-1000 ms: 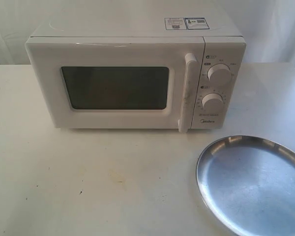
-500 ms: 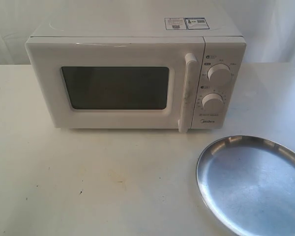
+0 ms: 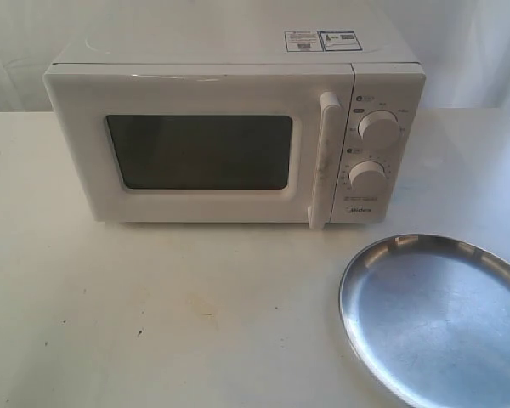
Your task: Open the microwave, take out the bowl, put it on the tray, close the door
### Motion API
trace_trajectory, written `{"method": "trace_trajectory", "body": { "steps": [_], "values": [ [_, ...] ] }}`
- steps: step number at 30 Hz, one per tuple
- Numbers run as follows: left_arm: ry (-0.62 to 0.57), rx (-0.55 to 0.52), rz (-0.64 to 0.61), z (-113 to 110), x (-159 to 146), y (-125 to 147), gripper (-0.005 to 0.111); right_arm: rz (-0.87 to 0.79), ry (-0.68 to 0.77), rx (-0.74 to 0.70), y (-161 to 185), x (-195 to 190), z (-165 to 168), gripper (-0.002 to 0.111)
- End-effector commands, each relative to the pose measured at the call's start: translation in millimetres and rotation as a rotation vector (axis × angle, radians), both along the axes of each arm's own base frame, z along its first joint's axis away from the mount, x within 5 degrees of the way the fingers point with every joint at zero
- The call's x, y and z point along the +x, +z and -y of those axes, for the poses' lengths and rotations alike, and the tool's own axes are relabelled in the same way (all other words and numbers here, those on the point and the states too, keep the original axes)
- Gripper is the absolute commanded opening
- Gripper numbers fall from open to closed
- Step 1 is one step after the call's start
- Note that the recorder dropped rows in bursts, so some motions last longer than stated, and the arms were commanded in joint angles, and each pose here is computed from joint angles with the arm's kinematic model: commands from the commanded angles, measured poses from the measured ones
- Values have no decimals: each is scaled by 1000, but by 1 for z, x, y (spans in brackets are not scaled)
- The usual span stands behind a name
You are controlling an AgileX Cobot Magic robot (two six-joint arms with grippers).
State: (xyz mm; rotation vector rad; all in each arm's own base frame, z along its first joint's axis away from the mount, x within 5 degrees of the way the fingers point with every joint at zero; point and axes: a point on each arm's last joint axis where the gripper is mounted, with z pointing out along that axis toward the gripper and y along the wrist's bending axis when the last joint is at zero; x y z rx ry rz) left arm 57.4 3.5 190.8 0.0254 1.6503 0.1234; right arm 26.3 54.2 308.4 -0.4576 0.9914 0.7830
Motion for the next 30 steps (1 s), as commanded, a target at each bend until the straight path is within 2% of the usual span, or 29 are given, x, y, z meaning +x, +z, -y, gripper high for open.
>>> {"method": "trace_trajectory", "body": {
  "steps": [1, 4, 7, 12, 15, 19, 24, 30],
  "values": [
    [-5, -7, 9, 0, 0, 1, 0, -89, -6, -131, 18, 27, -10, 0],
    [-5, -7, 9, 0, 0, 1, 0, -178, -18, -211, 17, 61, -19, 0],
    [-5, -7, 9, 0, 0, 1, 0, -322, 5, -282, 2, 104, -32, 0],
    [-5, -7, 9, 0, 0, 1, 0, -310, 205, -367, -32, 140, -54, 0],
    [-5, -7, 9, 0, 0, 1, 0, -332, 192, -360, -50, 160, -52, 0],
    [-5, -7, 9, 0, 0, 1, 0, -282, 225, -372, -73, 178, -48, 0],
    [-5, -7, 9, 0, 0, 1, 0, -402, 190, -408, -112, 207, -40, 0],
    [-5, -7, 9, 0, 0, 1, 0, -400, 185, -434, -126, 233, -41, 0]
  ]
}}
